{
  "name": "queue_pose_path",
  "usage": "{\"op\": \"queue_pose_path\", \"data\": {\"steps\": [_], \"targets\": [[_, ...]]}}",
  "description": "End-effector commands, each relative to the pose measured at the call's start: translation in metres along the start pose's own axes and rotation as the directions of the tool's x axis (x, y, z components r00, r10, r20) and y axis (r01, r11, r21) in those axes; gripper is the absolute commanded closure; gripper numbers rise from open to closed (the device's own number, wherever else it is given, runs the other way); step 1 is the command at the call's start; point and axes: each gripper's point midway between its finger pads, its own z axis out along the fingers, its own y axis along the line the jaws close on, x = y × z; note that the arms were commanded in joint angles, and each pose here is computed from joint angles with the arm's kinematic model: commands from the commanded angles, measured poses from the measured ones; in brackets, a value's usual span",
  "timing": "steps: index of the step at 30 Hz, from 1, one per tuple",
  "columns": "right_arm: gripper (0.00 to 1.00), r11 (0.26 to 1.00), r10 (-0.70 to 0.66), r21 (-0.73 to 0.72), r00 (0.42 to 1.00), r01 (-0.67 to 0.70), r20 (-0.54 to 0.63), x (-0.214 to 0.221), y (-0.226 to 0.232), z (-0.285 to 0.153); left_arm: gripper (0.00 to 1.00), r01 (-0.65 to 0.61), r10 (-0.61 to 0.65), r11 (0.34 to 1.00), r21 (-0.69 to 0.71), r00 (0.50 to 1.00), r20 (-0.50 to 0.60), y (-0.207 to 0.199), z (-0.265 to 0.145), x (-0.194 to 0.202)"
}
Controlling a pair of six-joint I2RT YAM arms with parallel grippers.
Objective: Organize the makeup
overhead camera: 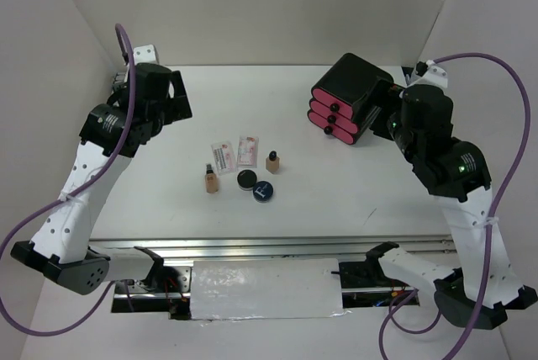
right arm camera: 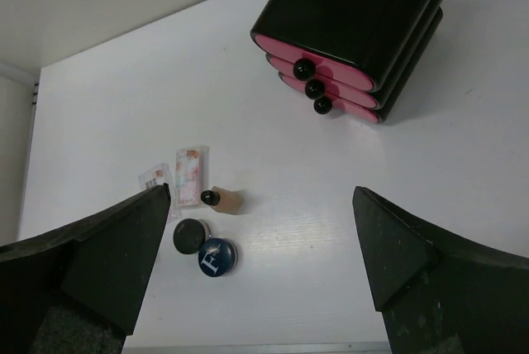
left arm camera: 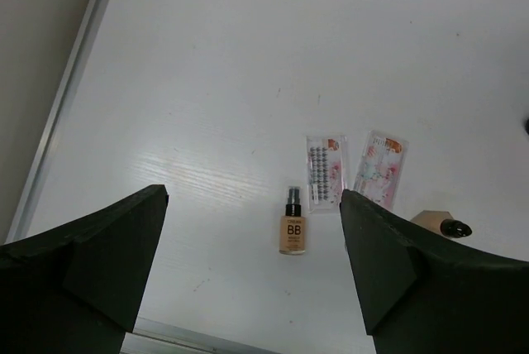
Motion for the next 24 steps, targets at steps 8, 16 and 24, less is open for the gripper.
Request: {"op": "queue_pose_path", "data": {"steps": [8,16,24], "targets": [[0.0,0.999,0.043,0.01,0.997,-0.044,0.066,-0.012,-0.008,-0.014,0.01,0.189,-0.168,0.904,0.383,0.982,-0.088,-0.085,-0.009,-0.004],[0.0,0.988,0.088,-0.137,0.988,-0.07,0.13,-0.009,-0.001,-0.035,0.01,0.447,-0.16,0.409,0.796,0.893,-0.42,-0.235,-0.012,0.034],[0.0,0.97,0.151,-0.206,0.985,-0.131,0.085,0.007,0.009,-0.033,0.03,0.55,-0.137,0.243,0.799,0.835,-0.533,-0.339,0.047,0.074]]}}
